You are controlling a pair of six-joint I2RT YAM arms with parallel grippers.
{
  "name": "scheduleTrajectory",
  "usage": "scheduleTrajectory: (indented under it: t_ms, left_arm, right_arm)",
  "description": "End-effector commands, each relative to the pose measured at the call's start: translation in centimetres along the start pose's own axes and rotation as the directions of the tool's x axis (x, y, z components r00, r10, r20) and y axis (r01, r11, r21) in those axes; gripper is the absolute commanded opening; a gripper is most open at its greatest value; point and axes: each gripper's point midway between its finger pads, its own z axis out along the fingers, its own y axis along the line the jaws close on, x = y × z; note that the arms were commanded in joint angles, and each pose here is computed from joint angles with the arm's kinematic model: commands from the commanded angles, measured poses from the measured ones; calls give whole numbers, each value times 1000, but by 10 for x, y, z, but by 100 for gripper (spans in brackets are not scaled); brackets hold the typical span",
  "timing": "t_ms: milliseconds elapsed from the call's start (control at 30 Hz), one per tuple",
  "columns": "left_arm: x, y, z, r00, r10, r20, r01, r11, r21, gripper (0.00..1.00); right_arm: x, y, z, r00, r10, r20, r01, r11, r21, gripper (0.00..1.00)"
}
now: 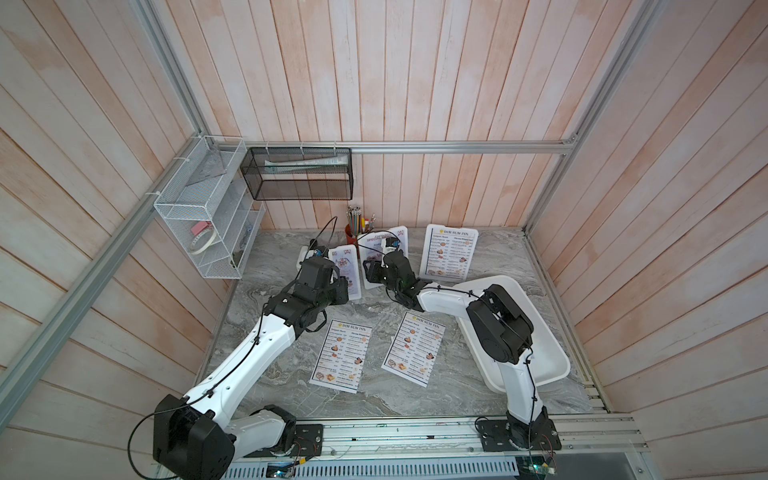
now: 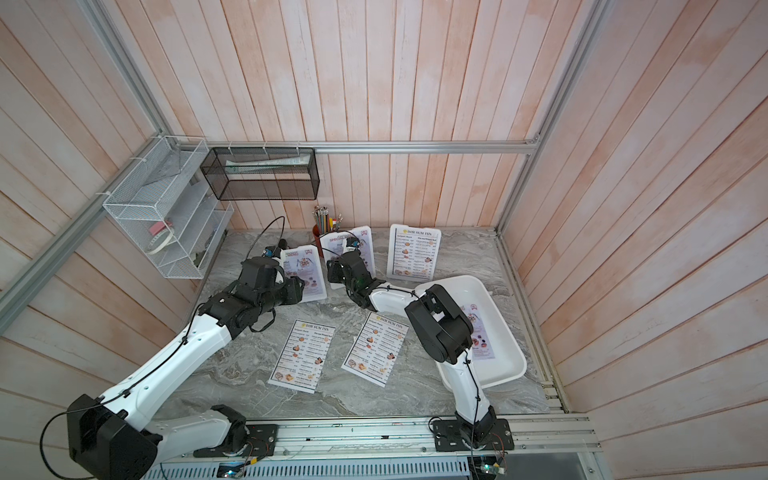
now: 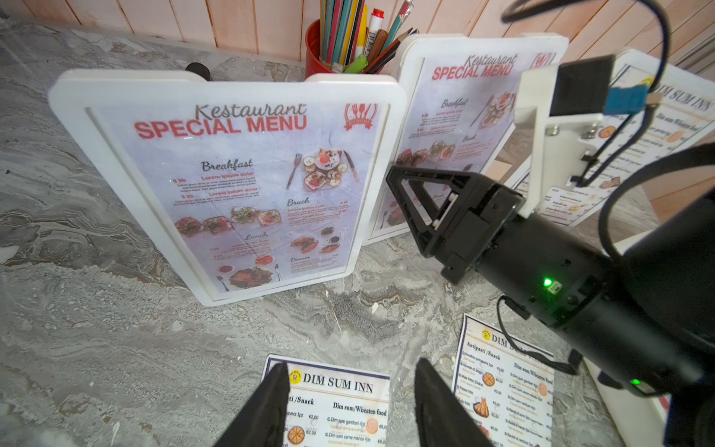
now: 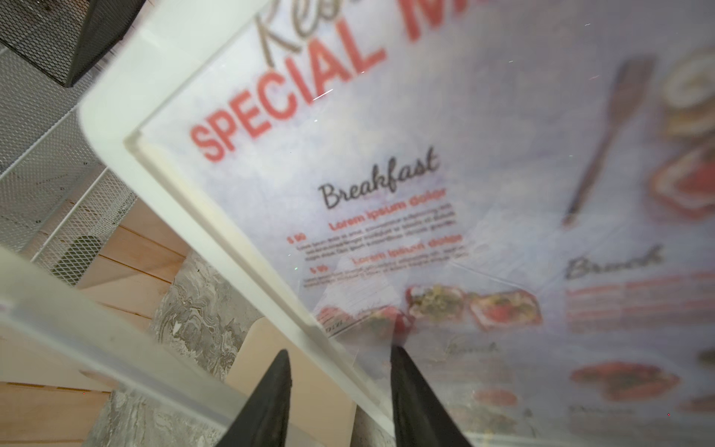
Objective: Replace the menus in the menu holders
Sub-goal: Move the menu holder to the center of the board.
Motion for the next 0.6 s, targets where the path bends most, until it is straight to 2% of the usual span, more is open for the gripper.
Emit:
scheduleTrajectory:
  t_ms: [0, 333, 567]
  left_arm:
    - [-1, 5, -3, 1000, 8, 10, -8, 1000, -12, 54]
    - [-1, 5, -6, 1000, 9, 12, -8, 1000, -13, 54]
    - [0, 0, -2, 1000, 4, 0, -4, 1000, 13, 54]
  right_arm:
    - [4, -4, 13, 1000, 7, -14, -7, 1000, -4, 43]
    - [-14, 5, 4, 999, -38, 7, 38, 999, -31, 48]
    - [-32, 26, -38, 970, -244, -1, 243, 966, -87, 57]
